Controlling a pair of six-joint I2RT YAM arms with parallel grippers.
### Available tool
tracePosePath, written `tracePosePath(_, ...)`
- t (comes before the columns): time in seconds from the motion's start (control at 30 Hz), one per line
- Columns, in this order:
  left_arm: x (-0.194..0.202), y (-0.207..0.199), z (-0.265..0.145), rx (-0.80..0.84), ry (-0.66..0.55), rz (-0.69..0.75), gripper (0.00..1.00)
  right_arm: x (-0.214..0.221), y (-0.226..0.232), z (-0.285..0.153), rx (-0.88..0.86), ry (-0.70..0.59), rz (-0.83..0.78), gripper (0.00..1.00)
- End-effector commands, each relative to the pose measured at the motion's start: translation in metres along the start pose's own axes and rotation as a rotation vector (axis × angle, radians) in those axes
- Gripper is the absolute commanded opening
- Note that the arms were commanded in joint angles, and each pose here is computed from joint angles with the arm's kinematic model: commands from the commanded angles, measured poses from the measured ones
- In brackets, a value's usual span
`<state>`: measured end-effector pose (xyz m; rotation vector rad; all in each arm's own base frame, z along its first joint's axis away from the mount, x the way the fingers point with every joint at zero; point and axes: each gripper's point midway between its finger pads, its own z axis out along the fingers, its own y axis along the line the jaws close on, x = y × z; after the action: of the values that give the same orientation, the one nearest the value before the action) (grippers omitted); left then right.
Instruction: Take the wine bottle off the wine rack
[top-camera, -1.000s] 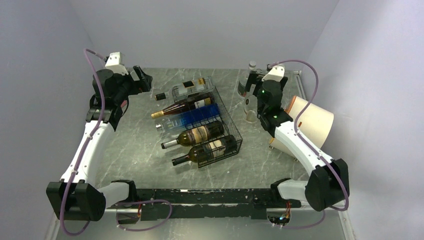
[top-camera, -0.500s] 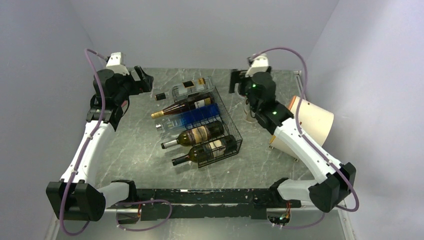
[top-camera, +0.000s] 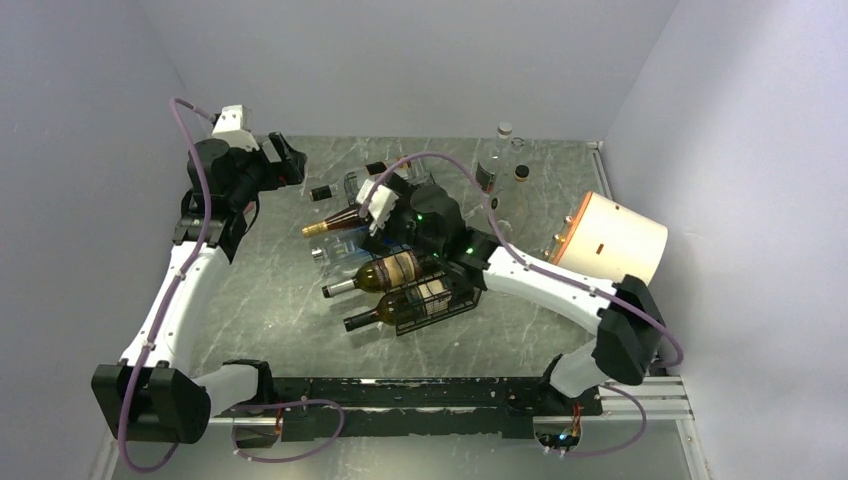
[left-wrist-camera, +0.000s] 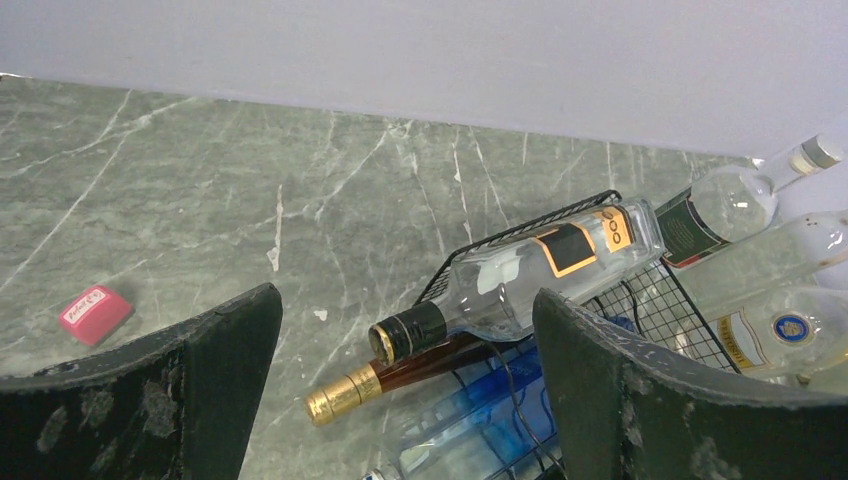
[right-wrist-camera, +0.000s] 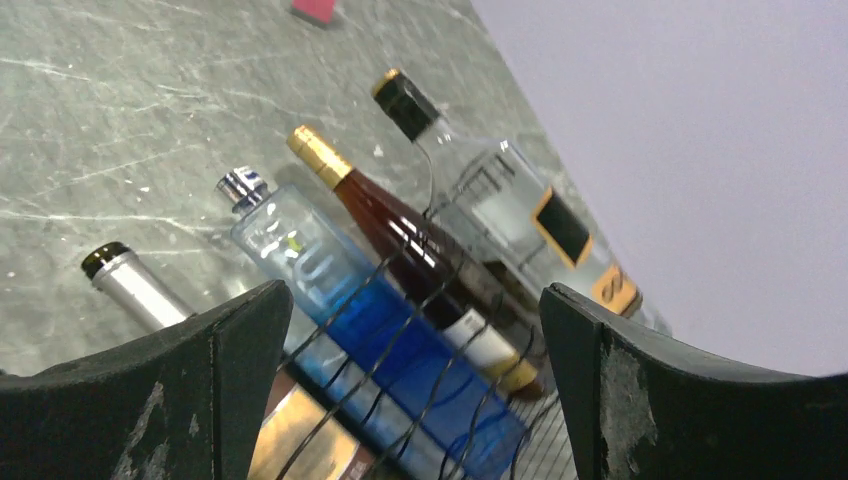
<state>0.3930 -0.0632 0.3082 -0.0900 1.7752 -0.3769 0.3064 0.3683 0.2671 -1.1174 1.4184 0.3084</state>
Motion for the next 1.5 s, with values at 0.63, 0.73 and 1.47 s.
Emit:
tracePosePath(0.63, -0.047, 0.016, -0.03, -0.133, -0.142, 0.036, 0.99, 0.014, 0.009, 0.164, 0.07, -0.003, -0.609, 1.0)
tracePosePath(0.73, -0.047, 0.017, -0.03, -0.135, -0.142, 0.033, 0.99, 0.024, 0.008, 0.181, 0.1, 0.026, -0.675, 1.0)
tracePosePath(1.47, -0.047, 0.026, -0.027, -0.136, -0.137, 0.009, 0.99, 0.036, -0.011, 0.206, 0.285, 0.087, -0.817, 0.41)
